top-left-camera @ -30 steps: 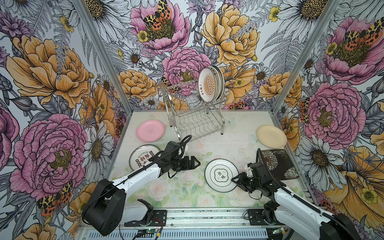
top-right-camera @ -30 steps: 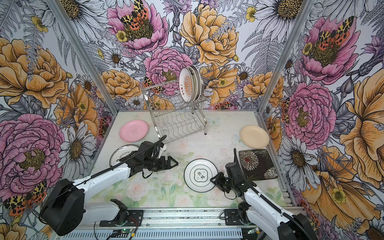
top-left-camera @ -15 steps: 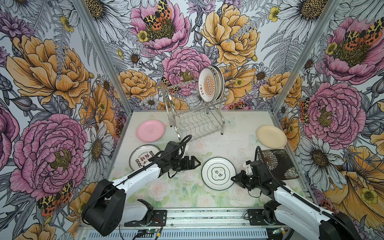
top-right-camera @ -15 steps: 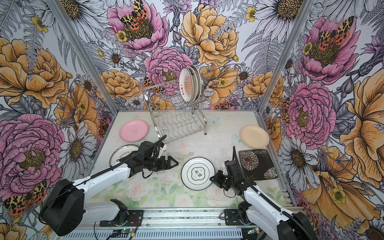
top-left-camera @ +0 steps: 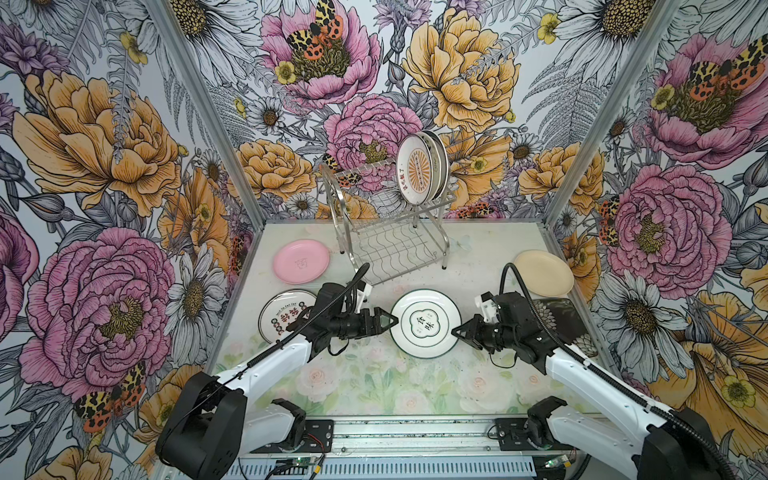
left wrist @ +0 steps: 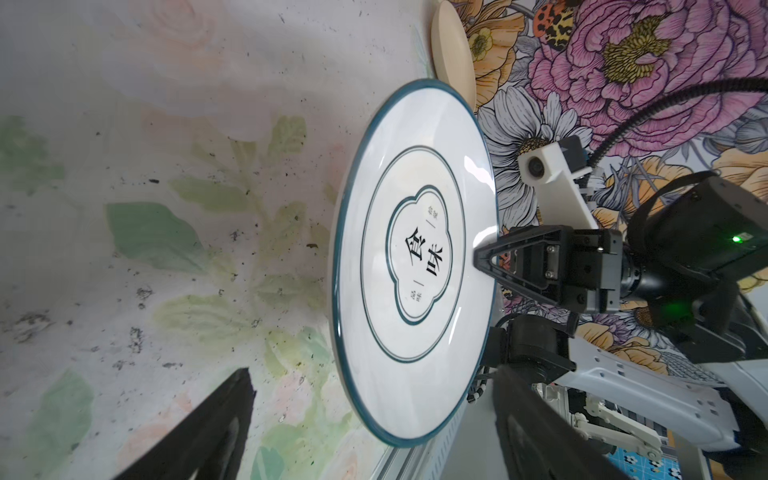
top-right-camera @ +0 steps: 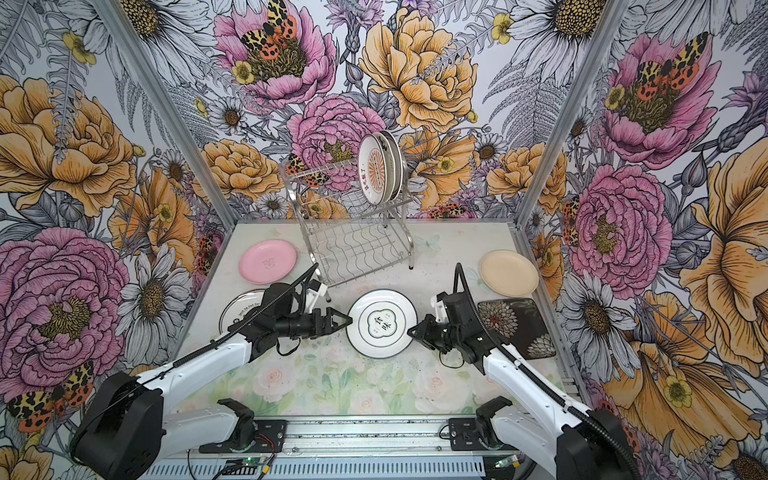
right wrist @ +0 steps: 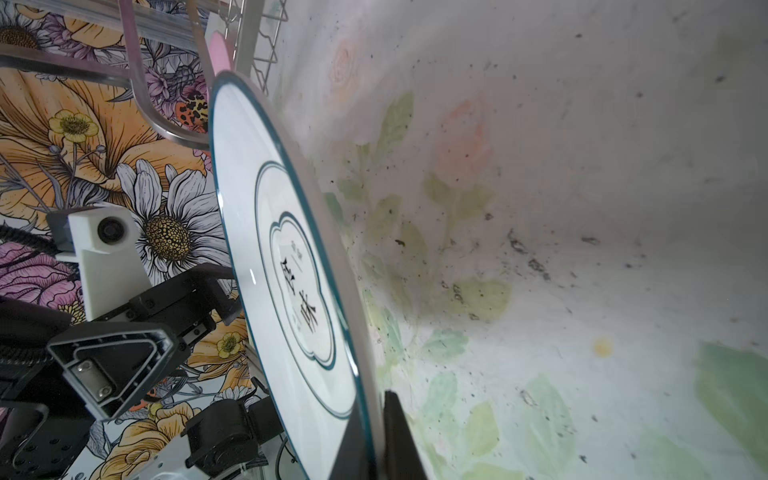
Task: Load the plates into the dish rack
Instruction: 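Grip the plate's opposite rim with the left gripper while the right gripper holds it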
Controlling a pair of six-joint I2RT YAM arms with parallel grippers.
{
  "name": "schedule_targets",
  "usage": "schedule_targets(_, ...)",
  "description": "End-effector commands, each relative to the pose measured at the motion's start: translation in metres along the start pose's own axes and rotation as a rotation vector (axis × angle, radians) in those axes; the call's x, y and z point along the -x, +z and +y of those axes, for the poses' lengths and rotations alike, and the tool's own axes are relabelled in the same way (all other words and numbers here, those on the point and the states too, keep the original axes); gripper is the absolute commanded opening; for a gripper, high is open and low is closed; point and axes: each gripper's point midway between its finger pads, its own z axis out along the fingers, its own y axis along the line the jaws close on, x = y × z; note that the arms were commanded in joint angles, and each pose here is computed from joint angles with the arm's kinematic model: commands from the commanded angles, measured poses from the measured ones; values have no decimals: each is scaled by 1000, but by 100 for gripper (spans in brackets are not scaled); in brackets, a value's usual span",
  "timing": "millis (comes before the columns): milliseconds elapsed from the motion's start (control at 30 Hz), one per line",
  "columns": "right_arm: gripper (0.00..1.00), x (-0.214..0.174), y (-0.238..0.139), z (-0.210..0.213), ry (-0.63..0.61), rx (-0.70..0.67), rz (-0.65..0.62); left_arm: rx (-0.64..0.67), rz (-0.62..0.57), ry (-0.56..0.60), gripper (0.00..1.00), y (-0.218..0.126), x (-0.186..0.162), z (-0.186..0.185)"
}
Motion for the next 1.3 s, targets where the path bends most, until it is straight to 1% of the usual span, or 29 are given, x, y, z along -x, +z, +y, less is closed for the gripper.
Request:
schedule_targets(0,0,9,-1,46,-120,108,8,-108,-31,19,84,-6,8,-19)
schedule_targets(100,0,10,6,63,-164,120,35,-149,-59,15,75,-9,16,-27)
schedule_targets(200,0,9,15,73,-193,129,60,-163,-84,21,63,-13,23,-33)
schedule_targets(467,0,16,19,97,-246,183,65,-180,-130,12,23,-26,26,-36)
schedule_targets(533,3,16,19,102,-262,200,73,-181,-144,8,14,-28,26,-36)
schedule_targets(633,15,19,19,112,-288,234,72,-197,-163,3,2,-32,28,-39)
schedule_targets(667,20,20,18,116,-299,252,67,-204,-166,2,0,-33,28,-41)
schedule_targets(733,26,22,18,125,-319,285,61,-215,-169,2,0,-35,28,-44)
schedule_targets(867,32,29,20,144,-341,375,42,-235,-169,4,0,-37,29,-49)
schedule_targets(1000,32,36,26,151,-336,404,32,-232,-168,-3,0,-37,28,-49)
schedule_targets(1100,30,39,27,153,-344,408,23,-224,-175,-13,0,-37,28,-46)
schedule_targets(1200,25,39,27,153,-350,408,26,-216,-182,-24,0,-36,29,-43)
schedule_targets(1267,19,39,26,153,-361,401,27,-210,-184,-28,0,-36,29,-42)
